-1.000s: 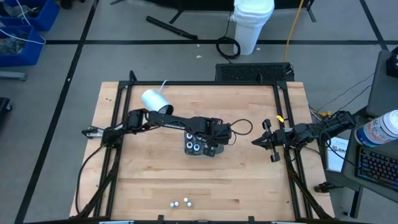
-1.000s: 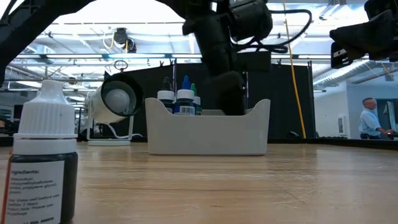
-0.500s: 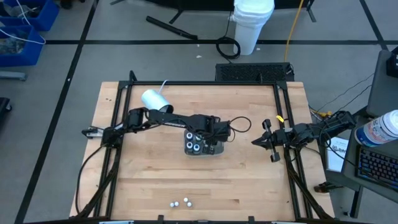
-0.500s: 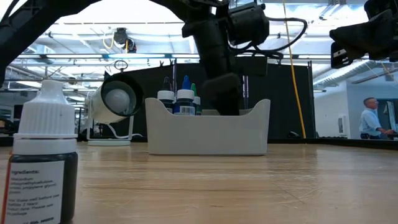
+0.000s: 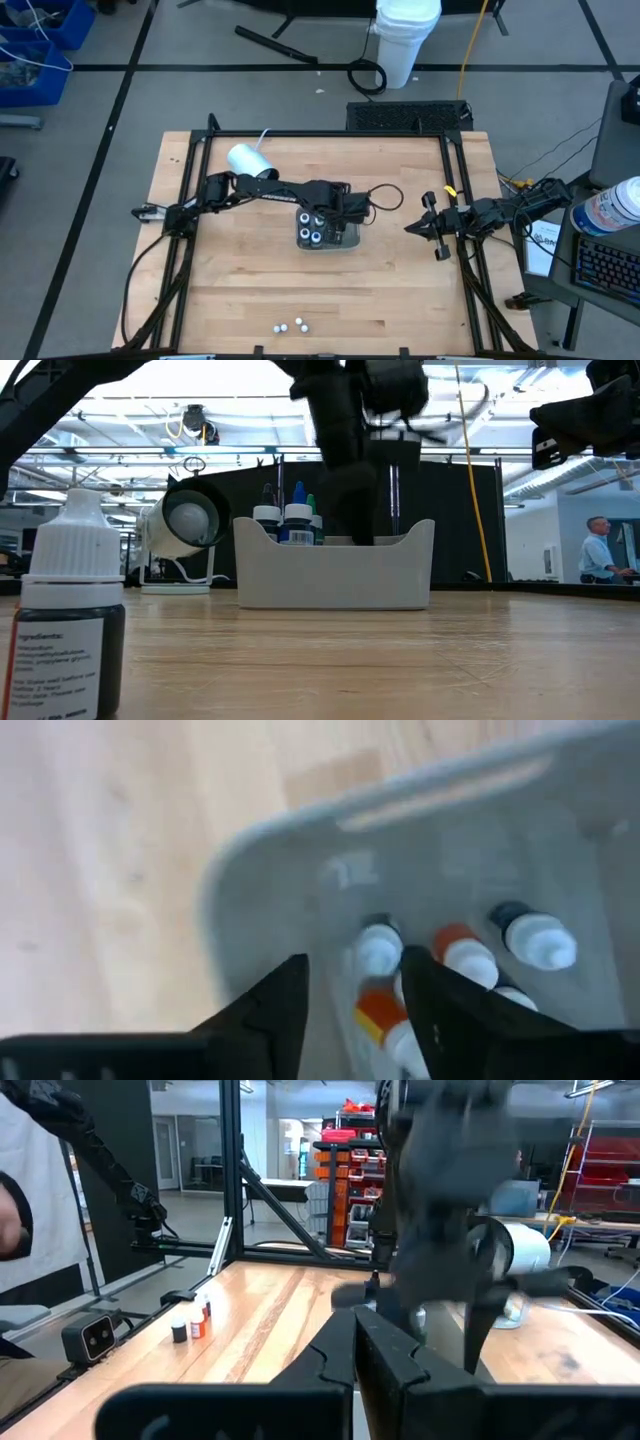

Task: Pick & Place food coloring
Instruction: Put the small blue food coloring bottle into the gray bin

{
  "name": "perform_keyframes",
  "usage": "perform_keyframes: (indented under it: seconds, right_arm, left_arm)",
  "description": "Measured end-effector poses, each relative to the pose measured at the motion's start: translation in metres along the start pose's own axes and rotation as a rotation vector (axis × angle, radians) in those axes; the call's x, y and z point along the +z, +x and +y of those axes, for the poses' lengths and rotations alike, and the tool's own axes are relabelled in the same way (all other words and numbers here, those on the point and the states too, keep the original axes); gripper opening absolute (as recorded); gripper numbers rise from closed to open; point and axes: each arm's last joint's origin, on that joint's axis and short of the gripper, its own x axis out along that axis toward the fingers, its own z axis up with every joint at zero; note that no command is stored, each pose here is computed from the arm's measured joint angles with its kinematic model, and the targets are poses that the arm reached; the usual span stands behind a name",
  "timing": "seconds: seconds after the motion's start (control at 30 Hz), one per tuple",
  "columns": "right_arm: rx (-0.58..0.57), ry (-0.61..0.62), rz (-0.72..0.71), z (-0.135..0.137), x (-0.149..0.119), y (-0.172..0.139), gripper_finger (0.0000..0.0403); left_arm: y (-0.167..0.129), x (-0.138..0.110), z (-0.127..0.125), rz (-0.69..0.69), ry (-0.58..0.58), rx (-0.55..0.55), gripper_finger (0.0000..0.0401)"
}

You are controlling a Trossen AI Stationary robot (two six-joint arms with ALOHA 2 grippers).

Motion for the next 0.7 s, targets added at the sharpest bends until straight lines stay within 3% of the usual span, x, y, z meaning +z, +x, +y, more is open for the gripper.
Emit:
perform_keyframes:
  seconds: [0.27, 0.47, 0.57, 0.7]
  right_arm:
    - [0.002, -0.001, -0.009, 0.0, 0.001, 0.0, 0.0]
    - [0.002, -0.001, -0.013, 0.0, 0.001, 0.001, 0.0]
    - [0.002, 0.001, -0.012, 0.0, 0.001, 0.001, 0.0]
    - [0.003, 0.009, -0.001, 0.0, 0.0, 0.001, 0.0]
  left_arm:
    - [-0.1, 0.012, 0.004, -0.118, -0.041, 0.013, 0.0177]
    - [-0.181, -0.027, -0.017, -0.032, -0.164, -0.062, 0.0162]
    - [-0.197, -0.048, -0.04, -0.056, -0.248, -0.071, 0.0158]
    - [-0.189, -0.08, -0.085, -0.123, -0.265, -0.13, 0.0157]
